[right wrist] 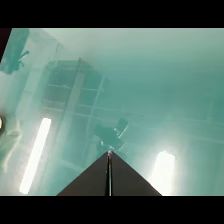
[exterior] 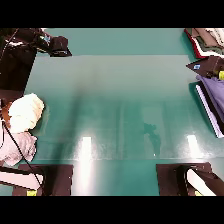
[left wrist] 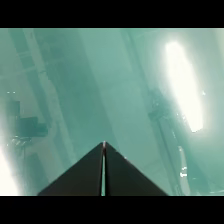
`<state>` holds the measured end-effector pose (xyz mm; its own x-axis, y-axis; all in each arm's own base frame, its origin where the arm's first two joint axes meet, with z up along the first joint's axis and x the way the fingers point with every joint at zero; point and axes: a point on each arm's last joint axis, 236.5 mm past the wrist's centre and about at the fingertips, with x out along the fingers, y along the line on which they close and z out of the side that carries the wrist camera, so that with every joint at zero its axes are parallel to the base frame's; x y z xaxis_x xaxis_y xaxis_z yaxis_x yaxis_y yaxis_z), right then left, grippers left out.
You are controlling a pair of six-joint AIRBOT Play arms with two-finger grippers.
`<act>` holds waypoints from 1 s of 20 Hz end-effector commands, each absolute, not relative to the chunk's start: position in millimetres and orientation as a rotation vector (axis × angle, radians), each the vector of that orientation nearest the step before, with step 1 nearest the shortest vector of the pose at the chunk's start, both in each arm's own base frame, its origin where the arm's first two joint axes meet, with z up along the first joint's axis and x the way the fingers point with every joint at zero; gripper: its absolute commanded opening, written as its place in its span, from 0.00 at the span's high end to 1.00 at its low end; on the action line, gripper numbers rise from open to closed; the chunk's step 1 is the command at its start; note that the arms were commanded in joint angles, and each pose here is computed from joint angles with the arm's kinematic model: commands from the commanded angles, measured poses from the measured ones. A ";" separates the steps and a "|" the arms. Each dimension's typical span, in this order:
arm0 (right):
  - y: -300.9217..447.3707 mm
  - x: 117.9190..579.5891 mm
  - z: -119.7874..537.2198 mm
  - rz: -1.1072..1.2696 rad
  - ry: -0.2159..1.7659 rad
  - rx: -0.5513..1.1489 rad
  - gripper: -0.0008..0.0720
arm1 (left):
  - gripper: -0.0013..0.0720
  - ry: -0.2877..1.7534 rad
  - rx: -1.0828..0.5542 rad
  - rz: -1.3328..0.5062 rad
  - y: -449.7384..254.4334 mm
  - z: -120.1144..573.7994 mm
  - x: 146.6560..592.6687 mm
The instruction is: Fold the shirts.
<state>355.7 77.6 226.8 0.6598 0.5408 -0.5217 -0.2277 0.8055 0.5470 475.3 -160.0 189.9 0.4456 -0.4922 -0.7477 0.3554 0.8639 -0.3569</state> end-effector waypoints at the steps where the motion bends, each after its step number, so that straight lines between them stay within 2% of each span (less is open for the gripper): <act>1: 78.9 355.4 227.2 0.456 0.729 0.464 0.96 | 0.95 0.977 -0.156 -0.527 -159.6 189.8 475.5; 16: 78.9 355.5 227.3 0.456 0.728 0.465 0.96 | 0.95 0.987 -0.151 -0.528 -159.0 188.7 472.9; 18: 78.5 356.2 227.3 0.454 0.727 0.465 0.96 | 0.95 1.058 -0.073 -0.463 -137.5 178.6 459.1; 20: 78.3 356.2 227.3 0.454 0.726 0.464 0.96 | 0.95 1.091 0.068 -0.271 -84.2 178.7 450.1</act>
<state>356.0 78.3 227.2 0.6606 0.5415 -0.5199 -0.2295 0.8051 0.5469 463.0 -136.6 184.3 0.4324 -0.3979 -0.8092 0.3300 0.9049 -0.2687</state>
